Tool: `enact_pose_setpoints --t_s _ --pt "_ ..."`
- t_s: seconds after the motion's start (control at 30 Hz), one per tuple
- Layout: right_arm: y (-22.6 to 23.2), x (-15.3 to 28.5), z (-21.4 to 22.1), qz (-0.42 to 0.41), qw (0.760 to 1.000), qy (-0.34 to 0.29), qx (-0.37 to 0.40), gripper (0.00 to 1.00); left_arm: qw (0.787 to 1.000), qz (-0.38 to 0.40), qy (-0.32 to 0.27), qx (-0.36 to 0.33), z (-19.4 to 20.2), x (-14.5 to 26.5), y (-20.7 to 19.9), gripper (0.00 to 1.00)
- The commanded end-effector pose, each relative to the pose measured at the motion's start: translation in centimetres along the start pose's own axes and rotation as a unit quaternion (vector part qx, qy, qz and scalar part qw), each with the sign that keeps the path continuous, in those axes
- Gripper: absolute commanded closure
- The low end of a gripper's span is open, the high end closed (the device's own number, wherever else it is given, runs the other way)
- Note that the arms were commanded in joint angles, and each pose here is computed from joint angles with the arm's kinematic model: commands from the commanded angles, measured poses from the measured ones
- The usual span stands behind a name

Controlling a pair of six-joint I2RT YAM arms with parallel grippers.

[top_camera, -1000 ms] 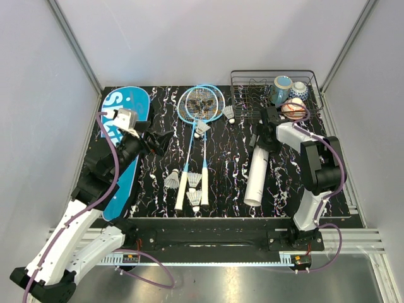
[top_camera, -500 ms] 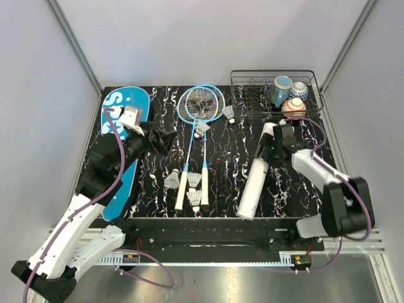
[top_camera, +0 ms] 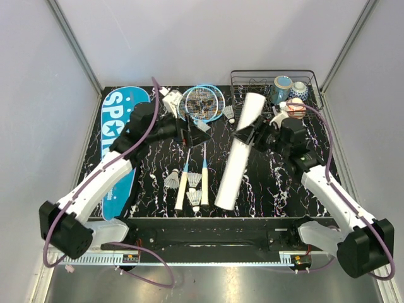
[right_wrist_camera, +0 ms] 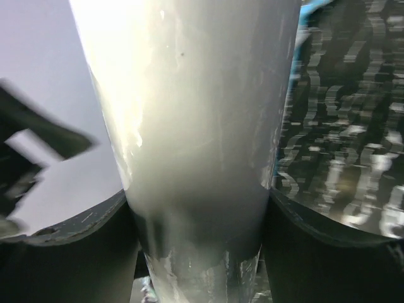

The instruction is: Pack up the badminton gear

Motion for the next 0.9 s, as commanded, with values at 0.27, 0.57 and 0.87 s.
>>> enact_pose_setpoints --t_s 0.27,0.57,0.87 --pt "11.7 -1.2 -0.6 -0.156 0.981 -0.093 -0.061 0.4 0.981 0.169 0.083 0.035 2.6 -2.9 -1.8 0.01" --pt "13.5 -2.3 1.0 -0.17 0.978 -0.089 -0.076 0.35 0.98 0.155 0.113 0.042 4.2 -3.3 -0.7 0.09" --pt "11.6 -1.1 1.4 -0.076 0.992 0.0 0.099 0.0 0.988 0.089 0.124 -0.023 3.6 -1.4 -0.7 0.44"
Point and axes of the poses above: each gripper's point midway between its finger pads, its own x axis back along the fingers, its own y axis along the line the jaws close on, z = x × y, the point moved 9 cm from there along x, back along the fingers, and after that the axes turned 5 degrees about x, right-handed, at the moved point
